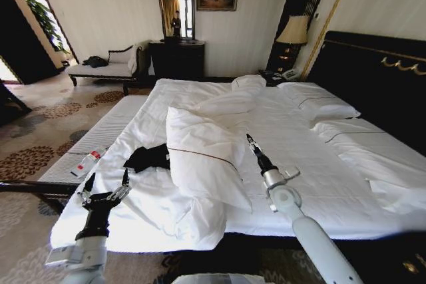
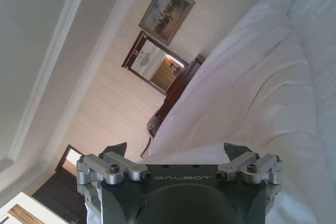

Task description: Fold the clothes on the bed.

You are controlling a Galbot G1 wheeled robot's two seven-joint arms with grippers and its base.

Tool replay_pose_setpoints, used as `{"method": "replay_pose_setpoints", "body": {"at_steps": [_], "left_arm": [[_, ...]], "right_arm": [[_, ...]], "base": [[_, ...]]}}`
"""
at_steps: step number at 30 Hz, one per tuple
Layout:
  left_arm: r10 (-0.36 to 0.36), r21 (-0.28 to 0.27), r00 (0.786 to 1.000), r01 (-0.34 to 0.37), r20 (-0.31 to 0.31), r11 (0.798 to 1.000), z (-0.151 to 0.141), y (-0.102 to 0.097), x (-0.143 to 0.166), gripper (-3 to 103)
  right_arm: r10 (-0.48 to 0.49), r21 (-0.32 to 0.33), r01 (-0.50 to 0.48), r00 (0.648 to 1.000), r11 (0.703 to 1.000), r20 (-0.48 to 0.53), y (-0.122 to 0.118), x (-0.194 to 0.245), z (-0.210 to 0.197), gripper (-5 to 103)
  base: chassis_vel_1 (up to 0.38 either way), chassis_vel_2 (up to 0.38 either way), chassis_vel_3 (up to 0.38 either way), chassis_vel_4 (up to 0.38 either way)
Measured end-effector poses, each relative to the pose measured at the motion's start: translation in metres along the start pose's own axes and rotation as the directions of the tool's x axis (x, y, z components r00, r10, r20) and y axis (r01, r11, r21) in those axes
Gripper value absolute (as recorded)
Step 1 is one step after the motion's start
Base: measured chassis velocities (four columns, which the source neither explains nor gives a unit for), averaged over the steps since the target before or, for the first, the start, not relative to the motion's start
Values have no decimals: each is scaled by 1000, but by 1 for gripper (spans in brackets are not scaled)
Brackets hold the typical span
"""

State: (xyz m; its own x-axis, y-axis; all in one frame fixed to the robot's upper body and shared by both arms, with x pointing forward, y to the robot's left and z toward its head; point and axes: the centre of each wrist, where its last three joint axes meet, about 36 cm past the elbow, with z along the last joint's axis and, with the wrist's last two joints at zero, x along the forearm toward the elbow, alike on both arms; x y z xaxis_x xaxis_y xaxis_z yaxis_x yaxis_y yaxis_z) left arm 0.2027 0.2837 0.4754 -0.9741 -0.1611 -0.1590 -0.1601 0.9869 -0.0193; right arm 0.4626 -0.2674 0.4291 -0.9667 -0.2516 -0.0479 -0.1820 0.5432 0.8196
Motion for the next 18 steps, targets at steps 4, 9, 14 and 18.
{"method": "replay_pose_setpoints", "body": {"at_steps": [4, 9, 14, 18], "left_arm": [[-10, -7, 1000, 10, -9, 1000, 5, 4, 0, 100], [-17, -8, 1000, 17, -14, 1000, 8, 5, 0, 100], [-23, -9, 1000, 23, -19, 1000, 12, 6, 0, 100], [-27, -13, 999, 27, -20, 1000, 14, 6, 0, 100]], "right_arm": [[4, -21, -6, 996, 1000, -90, 3, -27, 3, 100], [21, -34, -25, 992, 999, -123, 1, -48, 11, 100], [-3, -53, -4, 991, 999, -136, 9, -75, 19, 100], [-36, -70, 27, 990, 997, -135, 24, -105, 22, 100]], "base": [[0, 0, 0, 0], [0, 0, 0, 0], [0, 0, 0, 0], [0, 0, 0, 0]]}}
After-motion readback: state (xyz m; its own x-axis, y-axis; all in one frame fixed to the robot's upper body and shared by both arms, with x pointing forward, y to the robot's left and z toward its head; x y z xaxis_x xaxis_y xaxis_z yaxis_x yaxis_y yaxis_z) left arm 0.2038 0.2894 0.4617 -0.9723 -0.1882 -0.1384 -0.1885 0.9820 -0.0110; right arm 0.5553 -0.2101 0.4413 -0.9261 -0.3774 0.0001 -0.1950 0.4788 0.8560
